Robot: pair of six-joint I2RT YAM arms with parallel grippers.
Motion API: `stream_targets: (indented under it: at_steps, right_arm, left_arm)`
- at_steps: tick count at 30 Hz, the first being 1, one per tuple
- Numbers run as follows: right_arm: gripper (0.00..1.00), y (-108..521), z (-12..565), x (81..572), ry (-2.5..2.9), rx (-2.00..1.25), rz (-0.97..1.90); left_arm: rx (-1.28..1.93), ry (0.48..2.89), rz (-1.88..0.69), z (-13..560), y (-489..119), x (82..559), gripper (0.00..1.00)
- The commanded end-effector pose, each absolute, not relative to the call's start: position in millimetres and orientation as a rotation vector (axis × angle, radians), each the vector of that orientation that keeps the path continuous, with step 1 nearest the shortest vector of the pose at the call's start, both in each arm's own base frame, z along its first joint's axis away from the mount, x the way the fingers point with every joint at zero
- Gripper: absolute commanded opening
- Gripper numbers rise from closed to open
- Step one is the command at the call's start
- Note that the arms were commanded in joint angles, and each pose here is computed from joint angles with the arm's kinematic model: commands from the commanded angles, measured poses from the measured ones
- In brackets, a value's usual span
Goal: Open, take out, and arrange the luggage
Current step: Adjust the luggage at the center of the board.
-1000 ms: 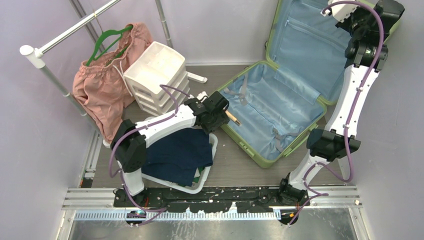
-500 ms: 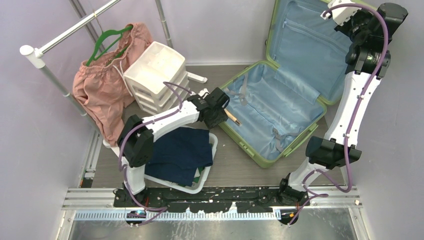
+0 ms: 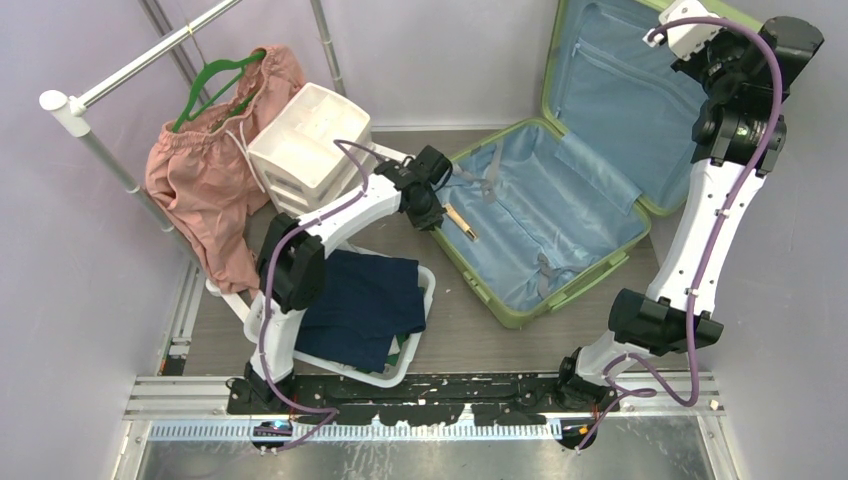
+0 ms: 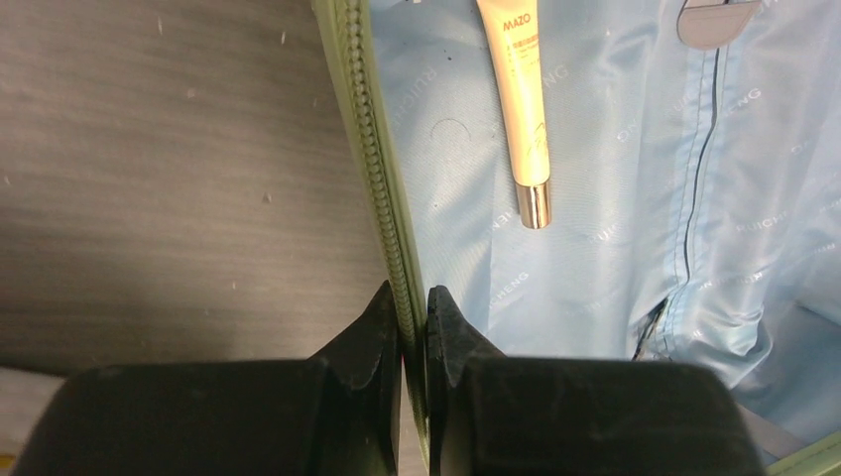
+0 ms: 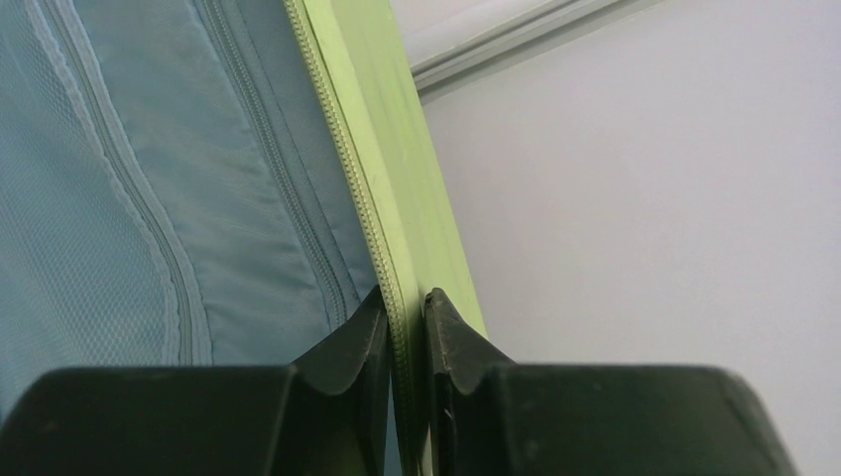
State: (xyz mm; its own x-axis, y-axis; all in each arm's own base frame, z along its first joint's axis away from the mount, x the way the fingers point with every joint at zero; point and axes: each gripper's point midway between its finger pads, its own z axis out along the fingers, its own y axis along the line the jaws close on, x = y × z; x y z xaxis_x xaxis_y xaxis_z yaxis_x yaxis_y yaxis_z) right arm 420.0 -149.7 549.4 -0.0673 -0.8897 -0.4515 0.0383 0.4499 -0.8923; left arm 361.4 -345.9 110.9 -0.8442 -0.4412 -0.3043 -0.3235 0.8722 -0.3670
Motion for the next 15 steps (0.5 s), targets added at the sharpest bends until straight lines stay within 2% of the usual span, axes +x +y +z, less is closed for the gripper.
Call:
stream_targets:
  at_steps: [1,15]
  right_arm:
    - [0.08,-126.1,636.4,377.0,1.178,-0.674,-0.961]
    - [0.13,-149.5,618.9,385.4,1.260,-0.600,-1.007]
  left_arm:
    - [-0.309,2.509,-0.635,162.6,-379.9,408.6,0.00]
    - [-0.242,2.451,-0.742,170.6,-401.7,456.3,0.00]
